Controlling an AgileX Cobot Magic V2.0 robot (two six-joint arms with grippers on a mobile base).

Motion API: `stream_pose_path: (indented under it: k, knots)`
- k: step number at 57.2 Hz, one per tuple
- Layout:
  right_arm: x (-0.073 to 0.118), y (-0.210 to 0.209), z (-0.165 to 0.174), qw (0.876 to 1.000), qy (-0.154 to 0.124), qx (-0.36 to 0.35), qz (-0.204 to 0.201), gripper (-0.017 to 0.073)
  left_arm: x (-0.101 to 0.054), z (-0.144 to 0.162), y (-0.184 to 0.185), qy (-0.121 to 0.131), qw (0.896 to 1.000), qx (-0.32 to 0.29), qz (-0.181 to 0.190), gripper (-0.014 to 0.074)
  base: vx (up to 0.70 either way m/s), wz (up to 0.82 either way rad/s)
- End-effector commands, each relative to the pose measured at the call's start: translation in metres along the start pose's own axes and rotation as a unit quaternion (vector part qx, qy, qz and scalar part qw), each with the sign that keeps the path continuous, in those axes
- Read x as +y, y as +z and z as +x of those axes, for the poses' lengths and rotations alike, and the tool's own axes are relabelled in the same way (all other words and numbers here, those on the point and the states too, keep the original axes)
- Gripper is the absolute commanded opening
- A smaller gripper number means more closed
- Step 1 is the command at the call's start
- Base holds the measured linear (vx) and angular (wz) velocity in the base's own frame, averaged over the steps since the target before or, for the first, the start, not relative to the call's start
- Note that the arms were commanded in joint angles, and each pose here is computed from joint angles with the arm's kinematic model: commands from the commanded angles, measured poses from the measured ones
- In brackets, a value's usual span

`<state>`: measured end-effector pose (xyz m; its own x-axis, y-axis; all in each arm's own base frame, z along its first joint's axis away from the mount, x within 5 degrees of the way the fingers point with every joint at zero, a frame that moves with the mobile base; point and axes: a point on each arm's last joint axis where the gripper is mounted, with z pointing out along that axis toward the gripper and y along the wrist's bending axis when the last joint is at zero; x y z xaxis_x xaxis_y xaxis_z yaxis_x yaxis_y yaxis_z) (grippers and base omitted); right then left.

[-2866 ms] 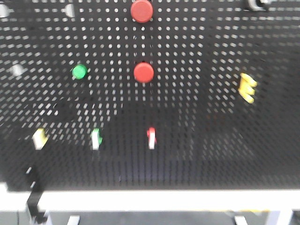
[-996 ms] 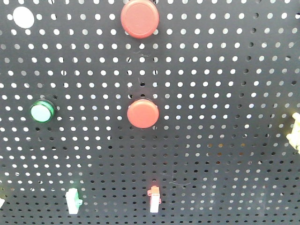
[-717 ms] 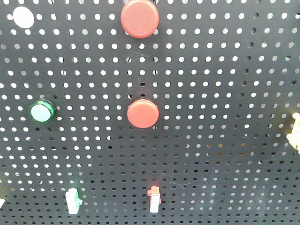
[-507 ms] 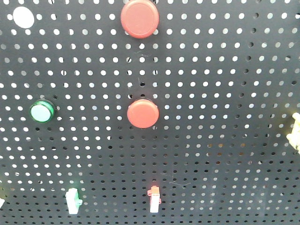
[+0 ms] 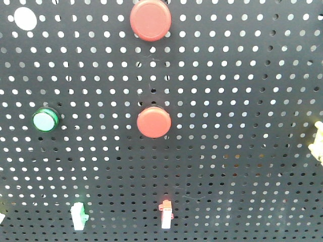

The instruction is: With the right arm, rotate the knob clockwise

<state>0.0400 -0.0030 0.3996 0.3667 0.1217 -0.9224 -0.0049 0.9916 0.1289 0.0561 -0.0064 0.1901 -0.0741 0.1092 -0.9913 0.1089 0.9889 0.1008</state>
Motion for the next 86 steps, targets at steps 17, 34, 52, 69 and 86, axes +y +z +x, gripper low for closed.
stream_pose_path:
  k: [17,34,52,69,86]
  knots:
    - [0.009,0.074,-0.089,1.000,0.002,-0.002,0.022,-0.0004,0.000,0.002,0.001,-0.004,0.999,-0.034,-0.004,-0.0006,0.00,0.00]
    - [0.013,0.074,-0.099,0.999,0.001,-0.044,0.004,-0.0004,0.000,0.002,0.001,-0.004,0.999,-0.034,-0.004,-0.0006,0.00,0.00]
    - [0.014,0.073,-0.097,0.998,0.063,-0.031,-0.003,-0.0004,0.000,0.002,0.001,-0.004,0.999,-0.034,-0.004,-0.0006,0.00,0.00]
    - [0.027,0.083,-0.103,0.997,-0.028,0.029,-0.063,-0.0004,0.000,0.002,0.001,-0.004,0.999,-0.034,-0.004,-0.0006,0.00,0.00]
    - [0.060,0.112,-0.114,0.967,-0.087,0.045,-0.233,-0.0004,0.000,0.002,0.001,-0.004,0.999,-0.034,-0.004,-0.0006,0.00,0.00]
